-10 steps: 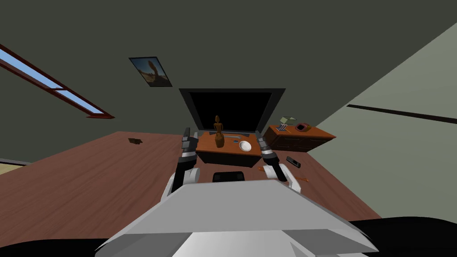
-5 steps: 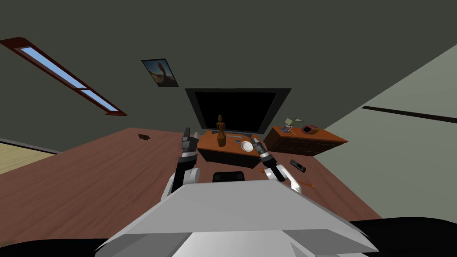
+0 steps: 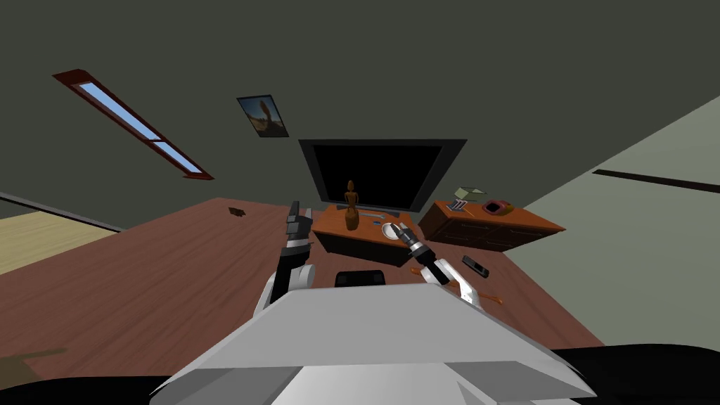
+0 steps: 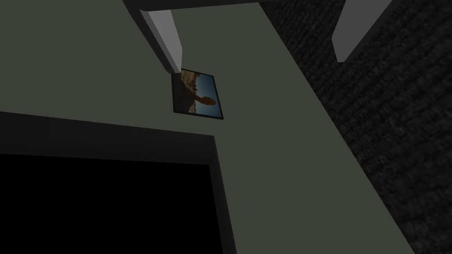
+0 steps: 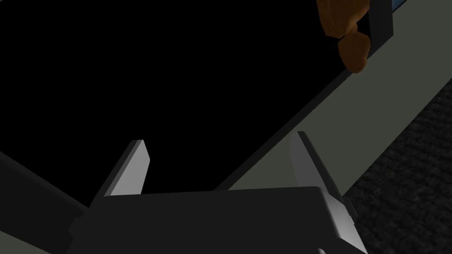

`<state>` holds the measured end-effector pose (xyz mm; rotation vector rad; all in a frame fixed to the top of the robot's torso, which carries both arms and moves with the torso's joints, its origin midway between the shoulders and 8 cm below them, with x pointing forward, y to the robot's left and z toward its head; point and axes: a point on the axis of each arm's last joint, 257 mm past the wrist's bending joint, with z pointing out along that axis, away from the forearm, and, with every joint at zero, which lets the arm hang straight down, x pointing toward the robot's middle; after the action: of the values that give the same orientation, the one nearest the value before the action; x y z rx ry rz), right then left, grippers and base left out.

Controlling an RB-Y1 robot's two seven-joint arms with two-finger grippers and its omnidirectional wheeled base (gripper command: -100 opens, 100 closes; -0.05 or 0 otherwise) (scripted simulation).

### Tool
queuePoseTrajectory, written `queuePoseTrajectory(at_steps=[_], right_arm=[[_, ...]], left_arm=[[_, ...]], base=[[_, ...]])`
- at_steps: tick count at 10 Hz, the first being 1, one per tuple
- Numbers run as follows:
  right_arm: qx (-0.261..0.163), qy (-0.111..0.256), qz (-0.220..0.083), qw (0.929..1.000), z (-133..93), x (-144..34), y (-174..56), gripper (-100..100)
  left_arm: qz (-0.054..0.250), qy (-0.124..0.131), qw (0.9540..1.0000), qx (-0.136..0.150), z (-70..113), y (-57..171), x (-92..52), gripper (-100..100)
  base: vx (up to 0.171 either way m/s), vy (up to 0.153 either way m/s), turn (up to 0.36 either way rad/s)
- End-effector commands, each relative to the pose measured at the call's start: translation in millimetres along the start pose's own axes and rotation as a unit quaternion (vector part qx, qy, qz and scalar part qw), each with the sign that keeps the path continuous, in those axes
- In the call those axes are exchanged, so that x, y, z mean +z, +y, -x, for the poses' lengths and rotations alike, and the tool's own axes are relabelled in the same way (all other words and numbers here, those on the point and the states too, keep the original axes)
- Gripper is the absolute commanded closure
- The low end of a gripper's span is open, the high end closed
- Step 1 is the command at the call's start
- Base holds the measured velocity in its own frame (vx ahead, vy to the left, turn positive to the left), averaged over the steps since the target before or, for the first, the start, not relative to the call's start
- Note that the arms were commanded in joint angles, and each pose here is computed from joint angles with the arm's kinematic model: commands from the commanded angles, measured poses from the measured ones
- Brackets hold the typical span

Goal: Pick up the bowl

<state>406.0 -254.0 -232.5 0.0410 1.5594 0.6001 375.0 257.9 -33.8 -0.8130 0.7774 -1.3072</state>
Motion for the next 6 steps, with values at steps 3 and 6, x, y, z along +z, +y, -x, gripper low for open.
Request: queuePoseTrajectory(at_steps=[3, 6], right_arm=[[-0.084, 0.077, -0.017, 0.9934, -46, -11.8, -34, -100], [-0.151, 0.139, -0.031, 0.9782, -78, -28.6, -69, -100]], left_arm=[[0.0, 0.0, 1.0, 0.0, 0.0, 0, 0.0, 0], [0.0, 0.0, 1.0, 0.0, 0.0, 0, 0.0, 0]], base=[[-0.008, 0.011, 0.098], [-0.003, 0.022, 0.12]])
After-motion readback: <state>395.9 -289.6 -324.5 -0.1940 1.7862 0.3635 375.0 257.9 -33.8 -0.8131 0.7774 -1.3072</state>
